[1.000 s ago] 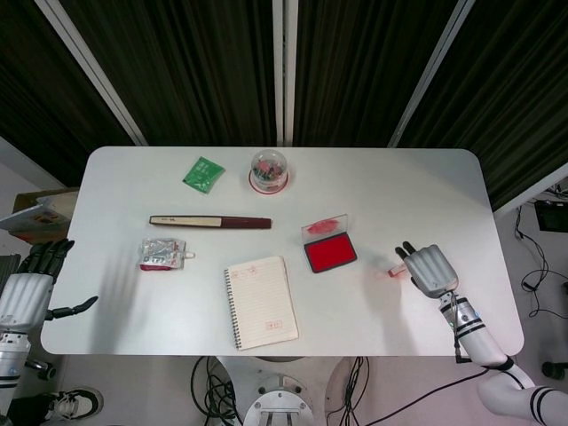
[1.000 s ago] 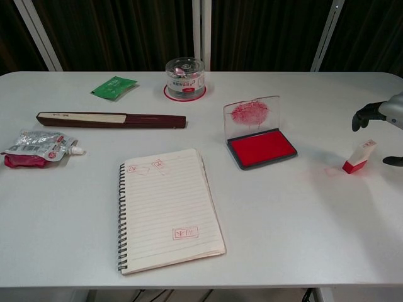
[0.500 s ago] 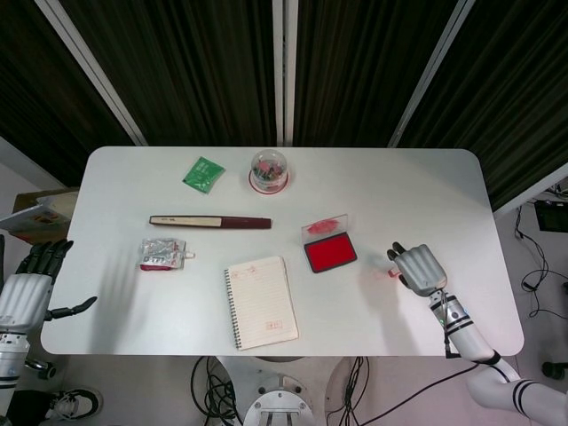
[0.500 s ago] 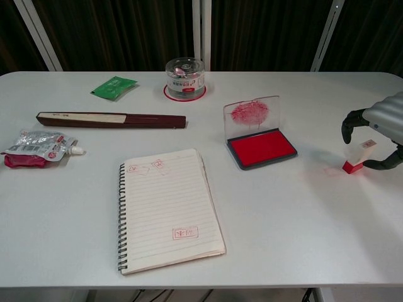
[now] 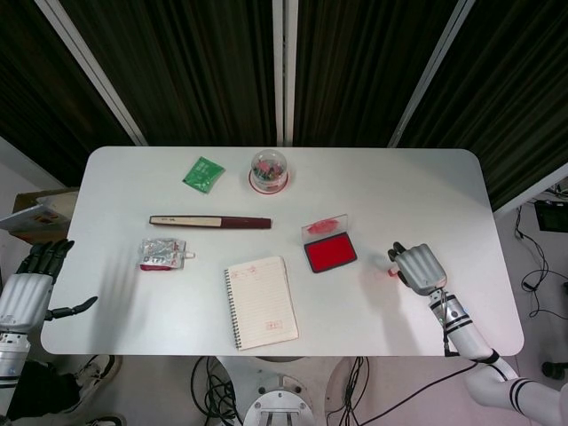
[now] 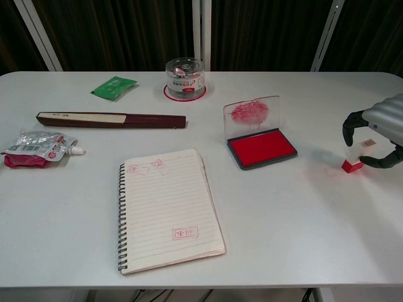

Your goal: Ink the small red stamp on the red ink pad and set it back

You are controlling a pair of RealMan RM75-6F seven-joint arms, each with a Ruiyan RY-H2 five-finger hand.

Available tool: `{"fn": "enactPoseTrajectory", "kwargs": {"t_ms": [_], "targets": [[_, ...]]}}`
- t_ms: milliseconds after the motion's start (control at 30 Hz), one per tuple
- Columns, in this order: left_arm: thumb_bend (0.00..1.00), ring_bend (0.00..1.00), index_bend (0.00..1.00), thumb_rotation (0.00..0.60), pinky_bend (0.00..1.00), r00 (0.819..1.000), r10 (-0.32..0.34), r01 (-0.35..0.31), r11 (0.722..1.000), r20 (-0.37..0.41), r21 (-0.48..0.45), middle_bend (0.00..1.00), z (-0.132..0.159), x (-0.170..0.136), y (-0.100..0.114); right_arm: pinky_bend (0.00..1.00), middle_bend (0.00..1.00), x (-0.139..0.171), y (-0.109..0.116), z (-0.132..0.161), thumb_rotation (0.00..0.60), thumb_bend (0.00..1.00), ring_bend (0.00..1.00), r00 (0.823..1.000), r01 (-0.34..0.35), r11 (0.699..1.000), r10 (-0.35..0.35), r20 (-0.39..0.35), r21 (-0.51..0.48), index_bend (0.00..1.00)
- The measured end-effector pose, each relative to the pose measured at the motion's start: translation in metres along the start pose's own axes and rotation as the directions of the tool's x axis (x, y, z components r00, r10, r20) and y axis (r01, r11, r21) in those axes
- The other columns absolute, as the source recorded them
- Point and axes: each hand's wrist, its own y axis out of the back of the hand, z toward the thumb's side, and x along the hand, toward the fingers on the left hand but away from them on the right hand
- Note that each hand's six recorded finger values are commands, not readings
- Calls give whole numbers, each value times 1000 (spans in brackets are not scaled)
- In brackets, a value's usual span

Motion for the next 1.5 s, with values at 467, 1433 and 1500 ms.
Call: {"fn": "enactPoseTrajectory", "kwargs": {"t_ms": [467,1433,1500], "targets": [[87,79,11,251,193,1000,0,0,1000,1,0,77,0,1,1,1000,451,-1,-2,0,600,284,939,1000,6,1000,-6,-1,-5,561],[87,79,11,261,193,1000,7,-7,1000,-3,-11,76,-3,0,3,1000,504,-14,37,19,600,303,939,996,70,995,-74,-48,-75,599],[87,79,11,261,193,1000,5,-5,1000,-4,-11,76,-3,-1,2,1000,504,-20,44,29,600,303,939,995,66,994,-72,-67,-90,601]]}}
